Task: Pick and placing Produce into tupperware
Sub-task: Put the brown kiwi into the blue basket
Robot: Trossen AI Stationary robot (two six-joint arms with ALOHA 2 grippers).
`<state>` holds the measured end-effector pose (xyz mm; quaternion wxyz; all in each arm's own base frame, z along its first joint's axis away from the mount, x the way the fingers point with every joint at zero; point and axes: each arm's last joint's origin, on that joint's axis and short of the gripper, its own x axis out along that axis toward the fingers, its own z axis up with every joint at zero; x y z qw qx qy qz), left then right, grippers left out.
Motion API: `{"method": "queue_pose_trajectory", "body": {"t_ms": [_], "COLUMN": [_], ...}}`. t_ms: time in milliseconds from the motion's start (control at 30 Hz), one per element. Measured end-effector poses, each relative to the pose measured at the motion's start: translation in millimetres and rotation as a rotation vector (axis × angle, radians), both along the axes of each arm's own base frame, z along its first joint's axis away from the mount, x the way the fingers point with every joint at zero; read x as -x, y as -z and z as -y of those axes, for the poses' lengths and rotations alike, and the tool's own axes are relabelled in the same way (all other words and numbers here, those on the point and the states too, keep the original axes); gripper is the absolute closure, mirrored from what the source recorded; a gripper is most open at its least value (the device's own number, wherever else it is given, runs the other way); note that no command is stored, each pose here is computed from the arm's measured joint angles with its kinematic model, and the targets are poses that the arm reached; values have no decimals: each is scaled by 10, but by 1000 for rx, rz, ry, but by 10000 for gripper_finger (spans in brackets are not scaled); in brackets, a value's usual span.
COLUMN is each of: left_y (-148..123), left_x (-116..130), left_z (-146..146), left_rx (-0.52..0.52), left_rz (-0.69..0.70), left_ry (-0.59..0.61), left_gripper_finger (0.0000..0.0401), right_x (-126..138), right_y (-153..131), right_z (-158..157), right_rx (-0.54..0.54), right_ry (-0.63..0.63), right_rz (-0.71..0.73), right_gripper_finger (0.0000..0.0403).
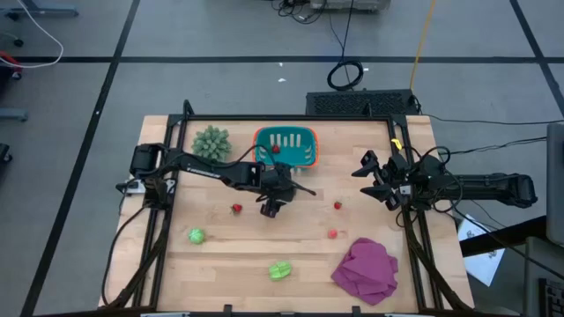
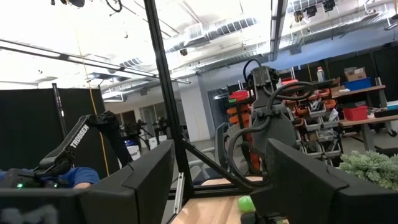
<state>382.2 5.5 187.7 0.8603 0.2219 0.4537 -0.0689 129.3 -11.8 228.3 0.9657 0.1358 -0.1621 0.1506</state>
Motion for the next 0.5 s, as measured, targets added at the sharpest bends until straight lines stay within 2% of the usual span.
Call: {"method": "queue_pose_trajectory", "body": {"t_ms": [200,367,500], "left_y": [168,293,279], "left_x": [-42,-74,-105], "left_z": [17,41,5], "left_rx": [22,-82,-71], "left_rz": [-38,-66,-29], "left_ry": [-14,-16,-31], "left_gripper_finger": [50,50,50], "right_x": [0,0,0], "right_y": [-1,1,1], "right_z": [0,0,0], "right_rx": [0,-1,-1], "right_ry": [0,1,1], "right_rz": [1,-1,-1], "right_gripper_finger": [161,161,161]}}
